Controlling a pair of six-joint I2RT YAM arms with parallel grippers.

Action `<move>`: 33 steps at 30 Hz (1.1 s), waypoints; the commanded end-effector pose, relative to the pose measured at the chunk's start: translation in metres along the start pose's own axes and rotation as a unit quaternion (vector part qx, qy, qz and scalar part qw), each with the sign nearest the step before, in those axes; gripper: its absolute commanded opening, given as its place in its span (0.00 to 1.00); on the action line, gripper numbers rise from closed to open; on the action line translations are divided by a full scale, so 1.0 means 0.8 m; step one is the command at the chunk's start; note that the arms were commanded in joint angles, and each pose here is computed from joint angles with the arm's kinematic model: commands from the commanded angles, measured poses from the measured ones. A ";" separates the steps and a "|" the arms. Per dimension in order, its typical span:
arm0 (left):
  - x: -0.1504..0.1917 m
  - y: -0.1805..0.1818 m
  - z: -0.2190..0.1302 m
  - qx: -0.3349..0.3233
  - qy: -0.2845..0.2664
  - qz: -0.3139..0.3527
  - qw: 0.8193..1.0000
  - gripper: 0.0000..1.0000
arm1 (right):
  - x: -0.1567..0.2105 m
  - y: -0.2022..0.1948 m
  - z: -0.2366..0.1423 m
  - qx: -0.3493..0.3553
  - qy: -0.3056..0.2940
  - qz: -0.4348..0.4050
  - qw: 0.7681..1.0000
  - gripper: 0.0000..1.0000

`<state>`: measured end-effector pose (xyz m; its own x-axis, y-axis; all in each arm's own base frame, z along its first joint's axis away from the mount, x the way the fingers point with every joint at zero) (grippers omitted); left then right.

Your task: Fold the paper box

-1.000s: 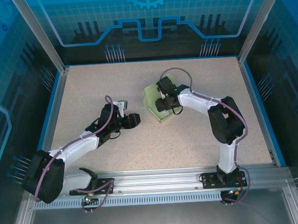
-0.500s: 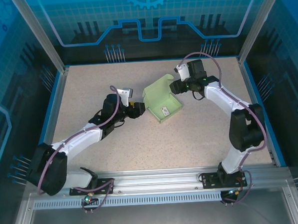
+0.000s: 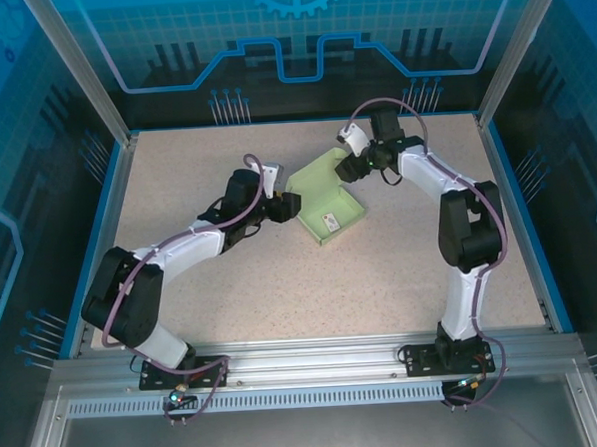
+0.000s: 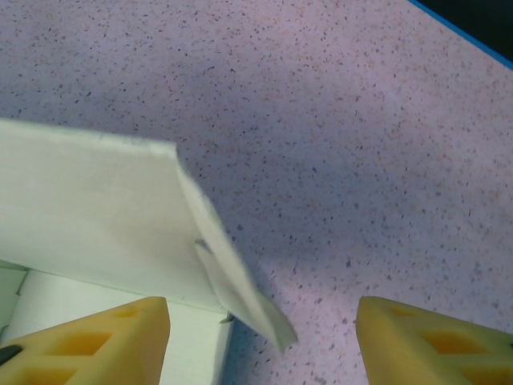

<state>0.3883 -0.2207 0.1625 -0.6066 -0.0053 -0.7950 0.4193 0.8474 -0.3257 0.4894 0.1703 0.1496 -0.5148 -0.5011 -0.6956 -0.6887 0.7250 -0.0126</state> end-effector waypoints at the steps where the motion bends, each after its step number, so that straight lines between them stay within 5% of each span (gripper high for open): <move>1: -0.003 -0.001 0.007 -0.008 0.009 0.007 1.000 0.60 | 0.003 -0.004 0.006 -0.016 0.014 -0.021 1.000 0.62; 13: 0.013 0.015 0.026 -0.037 0.037 0.016 0.998 0.40 | 0.003 0.008 0.013 -0.025 0.026 -0.040 0.999 0.34; 33: 0.004 0.028 0.035 -0.073 0.027 0.011 0.997 0.12 | 0.009 0.014 0.004 0.045 0.045 -0.021 0.998 0.14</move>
<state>0.4068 -0.2165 0.1282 -0.6562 0.0423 -0.7534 0.3530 0.8996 -0.2569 0.4881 0.1782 0.1368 -0.5040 -0.5798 -0.6402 -0.7033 0.7057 -0.0854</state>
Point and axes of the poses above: each hand's point on the last joint's axis, 136 mm out from that joint toward the fingers, its own z axis out along the fingers, its own y axis along the line the jaws close on, x = y × z, the point moved 2 cm from there along -z, back along the fingers, and after that the axes turned 1 degree about z, right-handed, at the moved point
